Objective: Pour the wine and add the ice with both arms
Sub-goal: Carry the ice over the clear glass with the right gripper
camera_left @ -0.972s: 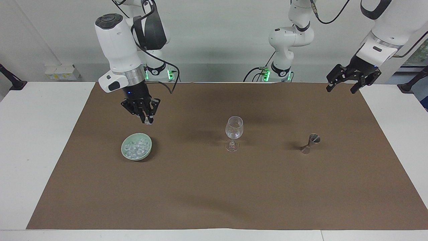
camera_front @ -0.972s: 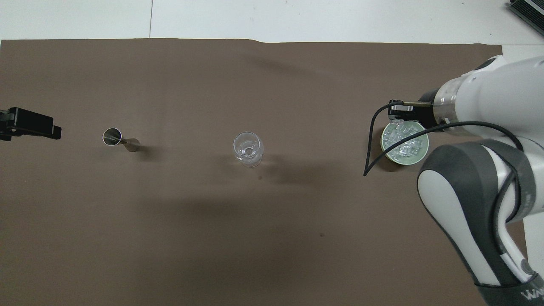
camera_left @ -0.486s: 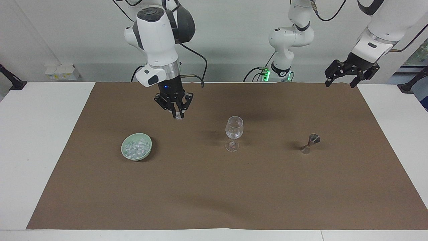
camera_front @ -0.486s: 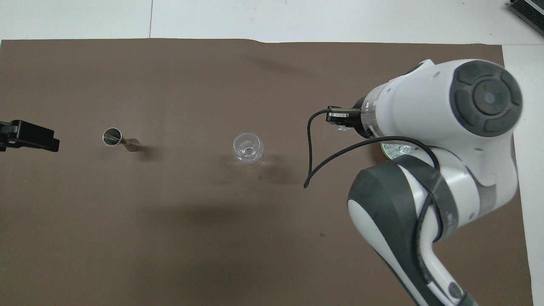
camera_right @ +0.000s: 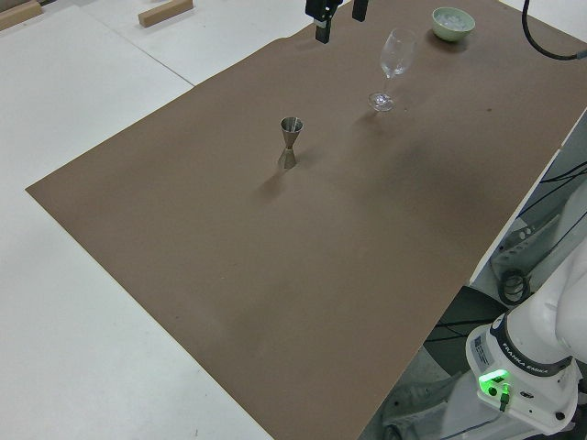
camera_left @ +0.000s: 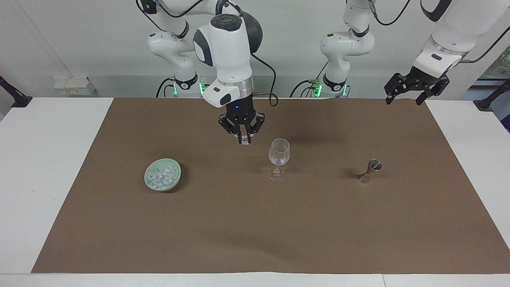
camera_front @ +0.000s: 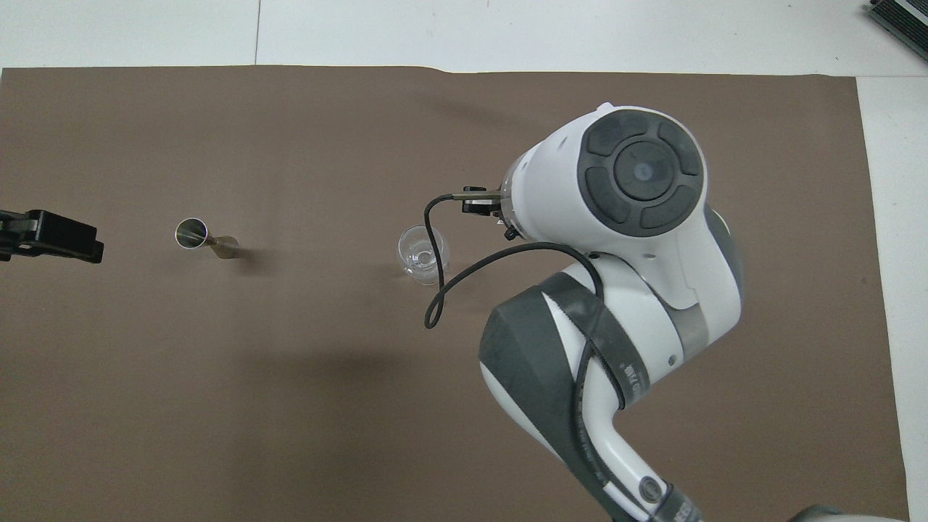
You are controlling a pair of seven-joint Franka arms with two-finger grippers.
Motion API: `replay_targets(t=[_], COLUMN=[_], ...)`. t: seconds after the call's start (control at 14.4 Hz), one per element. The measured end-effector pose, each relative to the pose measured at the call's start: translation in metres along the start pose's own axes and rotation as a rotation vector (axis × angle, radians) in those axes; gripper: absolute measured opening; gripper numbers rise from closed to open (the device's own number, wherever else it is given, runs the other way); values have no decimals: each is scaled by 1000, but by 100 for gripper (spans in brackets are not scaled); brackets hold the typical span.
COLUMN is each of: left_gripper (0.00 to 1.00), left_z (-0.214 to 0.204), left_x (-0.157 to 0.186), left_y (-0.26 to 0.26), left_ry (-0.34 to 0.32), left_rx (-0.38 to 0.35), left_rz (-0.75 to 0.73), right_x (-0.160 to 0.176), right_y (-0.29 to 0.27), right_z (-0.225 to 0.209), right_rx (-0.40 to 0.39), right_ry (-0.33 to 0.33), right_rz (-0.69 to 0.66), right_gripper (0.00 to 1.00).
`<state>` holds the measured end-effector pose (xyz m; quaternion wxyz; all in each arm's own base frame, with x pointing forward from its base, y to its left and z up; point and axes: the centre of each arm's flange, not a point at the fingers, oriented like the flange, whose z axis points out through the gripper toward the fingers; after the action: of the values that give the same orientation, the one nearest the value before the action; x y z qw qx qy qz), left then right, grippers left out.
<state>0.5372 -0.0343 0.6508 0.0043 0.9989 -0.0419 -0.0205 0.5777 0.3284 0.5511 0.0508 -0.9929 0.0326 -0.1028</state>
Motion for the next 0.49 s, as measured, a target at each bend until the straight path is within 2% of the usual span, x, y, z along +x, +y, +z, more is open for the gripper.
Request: replay_targets(t=[0.49], left_gripper=[100], left_z=[-5], left_x=[-3], left_y=[-2], left_ry=[9], left_rx=[1], left_rz=[-5], right_x=[-26], right_y=[-55], right_z=[-15], right_rx=[42], right_ry=[16], right_rz=[-61], right_gripper=[25])
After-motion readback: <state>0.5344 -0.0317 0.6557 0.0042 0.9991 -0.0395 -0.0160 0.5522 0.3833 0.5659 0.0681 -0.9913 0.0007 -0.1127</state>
